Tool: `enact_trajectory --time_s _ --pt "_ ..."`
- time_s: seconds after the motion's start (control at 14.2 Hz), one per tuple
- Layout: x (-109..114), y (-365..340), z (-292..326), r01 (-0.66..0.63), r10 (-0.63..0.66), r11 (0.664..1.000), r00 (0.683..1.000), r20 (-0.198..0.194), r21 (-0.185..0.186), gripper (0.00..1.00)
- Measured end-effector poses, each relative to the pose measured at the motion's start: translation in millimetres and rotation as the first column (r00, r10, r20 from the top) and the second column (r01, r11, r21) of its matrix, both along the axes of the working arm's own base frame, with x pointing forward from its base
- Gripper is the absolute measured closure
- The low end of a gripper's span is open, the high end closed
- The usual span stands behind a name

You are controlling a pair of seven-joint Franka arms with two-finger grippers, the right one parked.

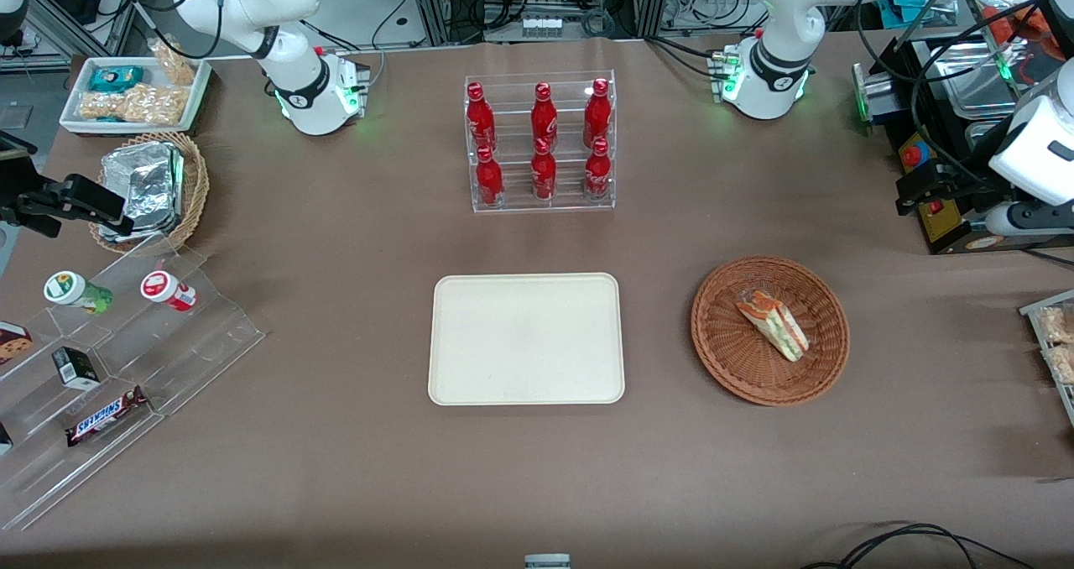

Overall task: Place sandwich from basket to tray
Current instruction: 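Lower the open left gripper over the sandwich in the wicker basket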

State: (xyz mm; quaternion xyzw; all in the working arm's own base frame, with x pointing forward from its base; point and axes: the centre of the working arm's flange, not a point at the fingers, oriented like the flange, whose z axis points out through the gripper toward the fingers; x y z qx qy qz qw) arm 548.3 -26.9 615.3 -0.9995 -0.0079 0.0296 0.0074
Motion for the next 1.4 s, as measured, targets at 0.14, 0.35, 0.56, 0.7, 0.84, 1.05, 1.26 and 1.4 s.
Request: enact_trajectory --time_s 0.14,0.35,0.56,0.7,0.84,1.05,1.26,1.4 --pt "1 0 -1 0.0 0.0 1.0 1.0 -0.002 0.0 0.0" --pt "1 -1 -1 0.002 -0.002 1.0 1.0 -0.001 0.0 0.0" --pt "1 -1 -1 0.002 -0.002 1.0 1.0 -0.001 0.0 0.0" --pt "1 -1 -2 0.002 -0.002 1.0 1.0 -0.003 0.0 0.0" --pt "0 -1 -3 0.005 -0.005 1.0 1.0 -0.012 0.0 0.0" --pt "-2 -9 -22 0.023 -0.023 1.0 0.997 -0.07 0.002 0.0" --pt "9 -19 -85 0.034 -0.033 0.999 0.988 -0.153 0.006 0.0" --pt "19 -28 -148 0.014 -0.013 1.0 0.991 -0.13 0.01 0.0"
